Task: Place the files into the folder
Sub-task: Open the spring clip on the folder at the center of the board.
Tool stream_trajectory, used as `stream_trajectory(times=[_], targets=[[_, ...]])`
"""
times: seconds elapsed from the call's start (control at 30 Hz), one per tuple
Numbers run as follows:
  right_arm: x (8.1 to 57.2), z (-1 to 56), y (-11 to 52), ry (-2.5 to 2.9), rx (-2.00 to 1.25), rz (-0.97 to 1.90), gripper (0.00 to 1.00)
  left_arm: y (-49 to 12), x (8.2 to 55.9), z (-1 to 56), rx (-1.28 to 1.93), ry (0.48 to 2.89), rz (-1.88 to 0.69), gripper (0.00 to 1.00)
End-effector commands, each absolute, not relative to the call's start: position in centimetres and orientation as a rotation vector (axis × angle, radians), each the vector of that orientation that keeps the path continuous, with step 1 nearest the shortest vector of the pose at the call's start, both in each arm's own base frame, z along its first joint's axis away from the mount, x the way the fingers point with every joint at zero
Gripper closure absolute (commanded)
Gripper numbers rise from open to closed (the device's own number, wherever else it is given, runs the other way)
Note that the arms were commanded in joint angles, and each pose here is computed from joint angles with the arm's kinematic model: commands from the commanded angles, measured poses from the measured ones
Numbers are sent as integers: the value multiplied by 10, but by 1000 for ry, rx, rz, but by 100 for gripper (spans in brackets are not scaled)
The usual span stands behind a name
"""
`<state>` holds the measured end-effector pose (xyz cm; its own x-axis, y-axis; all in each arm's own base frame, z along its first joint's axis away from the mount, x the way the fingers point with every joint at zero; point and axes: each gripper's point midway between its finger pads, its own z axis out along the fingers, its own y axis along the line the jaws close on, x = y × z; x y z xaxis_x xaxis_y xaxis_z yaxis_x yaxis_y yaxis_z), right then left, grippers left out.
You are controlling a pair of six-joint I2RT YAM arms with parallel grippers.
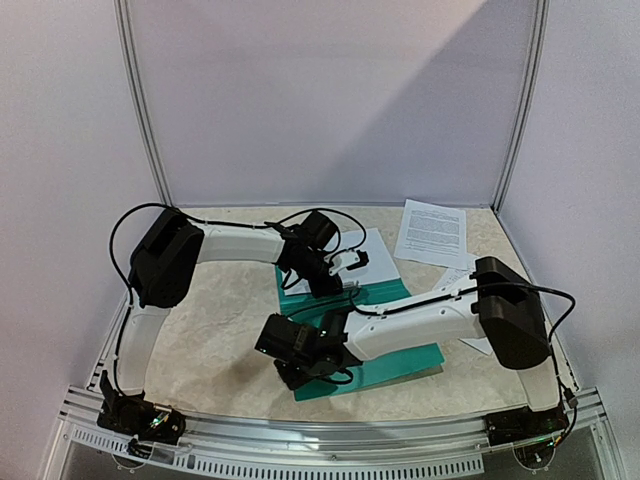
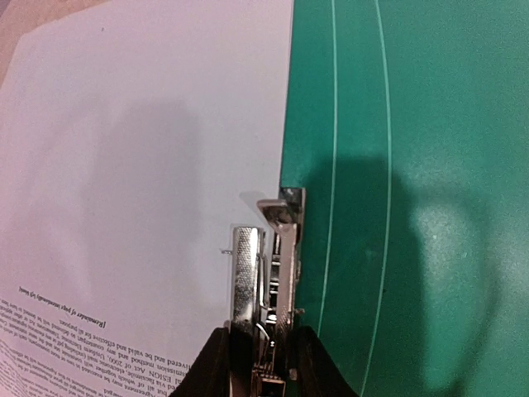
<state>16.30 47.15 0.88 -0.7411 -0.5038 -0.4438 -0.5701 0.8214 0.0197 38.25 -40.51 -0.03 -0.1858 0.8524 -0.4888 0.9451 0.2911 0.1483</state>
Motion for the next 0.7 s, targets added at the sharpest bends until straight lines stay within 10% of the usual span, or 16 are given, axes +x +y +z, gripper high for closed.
stream_trajectory(times=[0.0, 0.67], targets=[[140, -95, 358, 2890, -697, -188, 100, -307, 304, -126, 1929, 2479, -35, 86], [177, -41, 378, 2770, -470, 40, 100, -306, 303, -127, 1938, 2472, -16, 86]])
